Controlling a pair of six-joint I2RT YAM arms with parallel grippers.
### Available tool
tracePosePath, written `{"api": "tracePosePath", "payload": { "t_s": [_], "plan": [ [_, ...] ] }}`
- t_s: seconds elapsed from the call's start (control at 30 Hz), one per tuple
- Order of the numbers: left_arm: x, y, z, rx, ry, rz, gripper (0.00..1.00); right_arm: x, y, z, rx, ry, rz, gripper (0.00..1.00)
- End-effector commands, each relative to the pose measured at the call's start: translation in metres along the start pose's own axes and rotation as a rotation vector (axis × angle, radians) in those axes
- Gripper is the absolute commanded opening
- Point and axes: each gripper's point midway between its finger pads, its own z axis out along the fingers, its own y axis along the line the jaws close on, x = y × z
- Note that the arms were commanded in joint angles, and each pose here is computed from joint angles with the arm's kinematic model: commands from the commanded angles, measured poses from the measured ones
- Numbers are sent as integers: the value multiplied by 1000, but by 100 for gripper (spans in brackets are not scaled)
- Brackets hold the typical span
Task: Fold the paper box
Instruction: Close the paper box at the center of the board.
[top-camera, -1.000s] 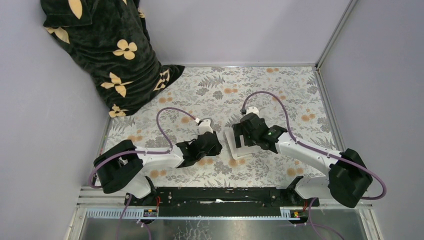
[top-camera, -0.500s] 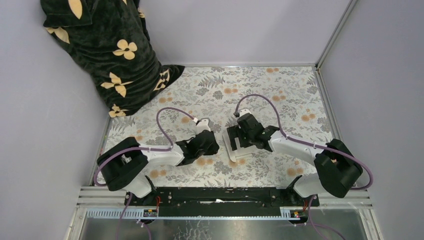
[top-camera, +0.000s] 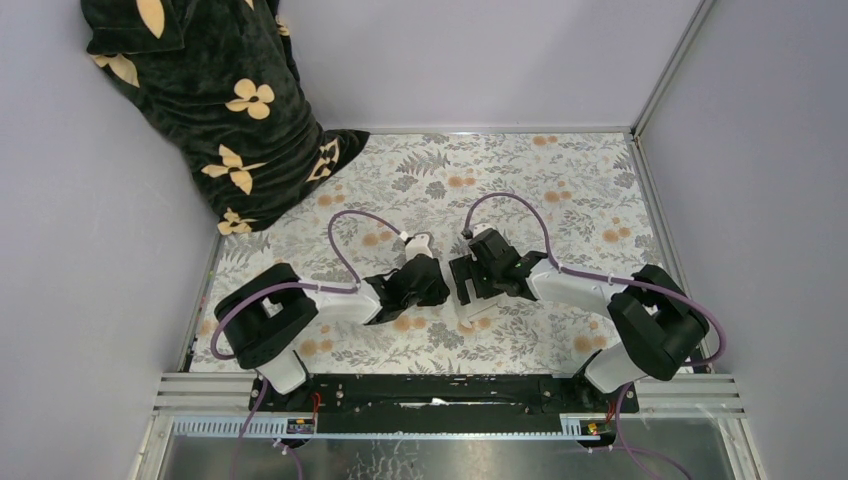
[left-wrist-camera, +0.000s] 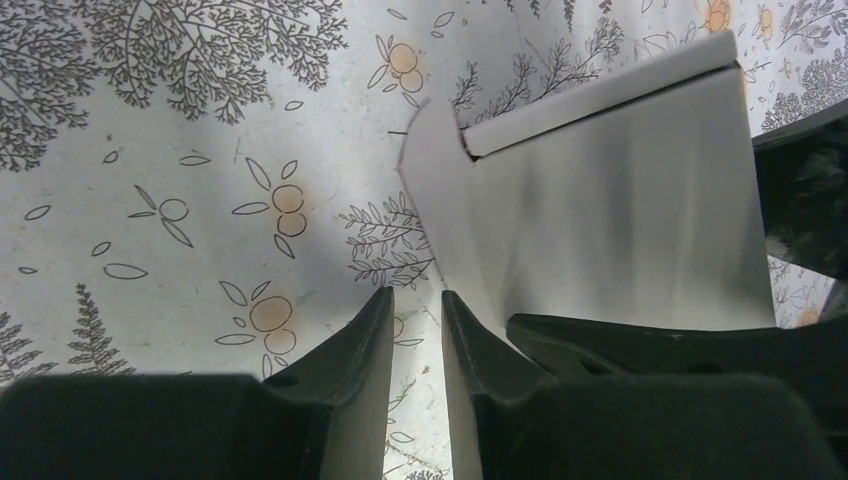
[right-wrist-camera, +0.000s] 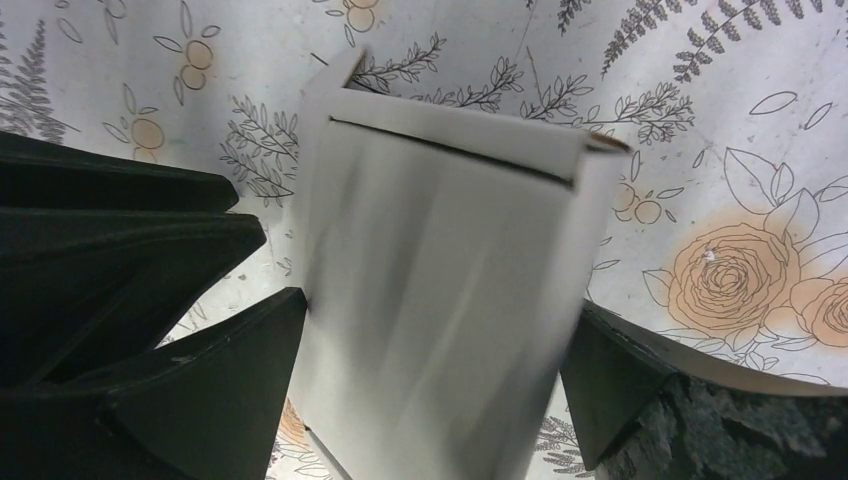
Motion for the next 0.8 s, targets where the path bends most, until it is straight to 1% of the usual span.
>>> {"api": "tracePosePath", "payload": {
  "t_s": [0.0, 0.13, 0.23, 0.37, 0.5, 0.63, 0.73, 0.77],
  "plan": [
    [-15, -15, 5, 45, -33, 4, 30, 4, -14, 3, 71, 37, -20, 98],
    [-18, -18, 6, 51, -33, 5, 30, 3, -19, -1, 100, 24, -25, 99],
    [-23, -22, 6, 58, -35, 10, 30, -4, -15, -6, 71, -4, -32, 99],
    [-41, -29, 0, 91, -58, 2, 30, -9, -8, -8, 37, -9, -35, 91],
    [-57, -41, -7, 118, -72, 15, 30, -9, 0, -5, -14, 0, -15, 69],
    [-60, -41, -12, 127, -74, 17, 31, -4, 4, -1, -56, 18, 14, 53],
    [-60, -38, -17, 131, -78, 13, 31, -3, 10, -4, -115, 19, 38, 40],
    [-61, -37, -19, 134, -80, 11, 31, -5, 12, -6, -138, 14, 47, 34]
  ]
}}
